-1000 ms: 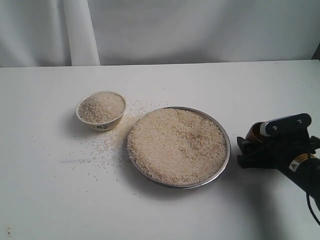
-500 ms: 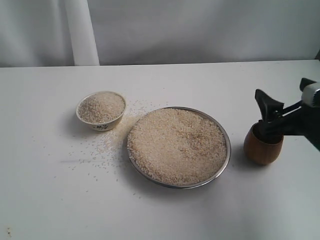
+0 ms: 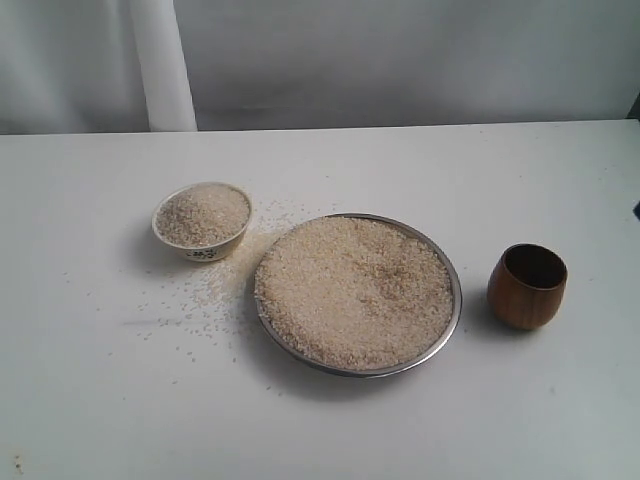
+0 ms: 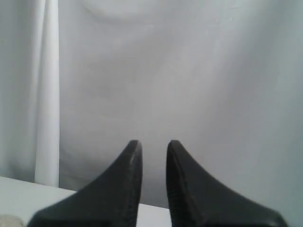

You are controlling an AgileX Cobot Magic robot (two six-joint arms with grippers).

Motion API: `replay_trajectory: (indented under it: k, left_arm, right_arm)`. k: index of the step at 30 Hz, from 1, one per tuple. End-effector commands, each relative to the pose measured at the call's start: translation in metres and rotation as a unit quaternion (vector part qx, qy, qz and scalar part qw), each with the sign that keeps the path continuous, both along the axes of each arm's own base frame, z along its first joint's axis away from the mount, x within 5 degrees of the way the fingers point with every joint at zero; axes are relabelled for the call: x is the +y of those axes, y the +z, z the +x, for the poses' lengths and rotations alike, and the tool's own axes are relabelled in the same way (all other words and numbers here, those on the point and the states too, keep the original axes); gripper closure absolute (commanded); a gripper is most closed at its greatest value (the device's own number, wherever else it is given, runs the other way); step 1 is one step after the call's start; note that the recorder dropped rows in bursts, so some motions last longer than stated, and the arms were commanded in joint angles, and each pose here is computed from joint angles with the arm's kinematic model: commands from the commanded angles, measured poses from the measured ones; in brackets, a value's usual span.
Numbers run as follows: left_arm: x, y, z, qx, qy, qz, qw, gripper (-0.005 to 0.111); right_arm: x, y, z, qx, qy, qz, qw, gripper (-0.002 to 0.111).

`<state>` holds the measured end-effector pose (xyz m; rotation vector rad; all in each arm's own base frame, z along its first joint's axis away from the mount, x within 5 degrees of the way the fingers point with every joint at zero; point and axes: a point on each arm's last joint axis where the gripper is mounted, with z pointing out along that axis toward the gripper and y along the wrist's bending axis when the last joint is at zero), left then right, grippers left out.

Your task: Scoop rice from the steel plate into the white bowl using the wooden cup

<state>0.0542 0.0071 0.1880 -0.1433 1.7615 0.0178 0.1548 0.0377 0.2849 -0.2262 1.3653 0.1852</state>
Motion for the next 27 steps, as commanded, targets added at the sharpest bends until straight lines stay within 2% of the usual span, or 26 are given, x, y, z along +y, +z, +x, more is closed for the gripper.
replay_trajectory:
  k: [1,3,8,27]
  left_arm:
    - [0.000,0.000,0.000,-0.003,-0.003,-0.004,1.000,0.107]
    - [0.000,0.000,0.000,-0.003,-0.003,-0.004,1.000,0.107]
    - [0.000,0.000,0.000,-0.003,-0.003,-0.004,1.000,0.107]
    - [0.000,0.000,0.000,-0.003,-0.003,-0.004,1.000,0.107]
  right_arm:
    - [-0.006,0.011,-0.018,0.008,-0.010,0.004,1.000,0.103]
    - [-0.008,0.019,-0.022,0.015,-0.015,0.006,1.000,0.108]
    - [-0.011,0.033,-0.025,0.063,-0.031,-0.006,0.998,0.108]
    - [-0.011,0.034,-0.027,0.062,-0.031,-0.005,0.998,0.108]
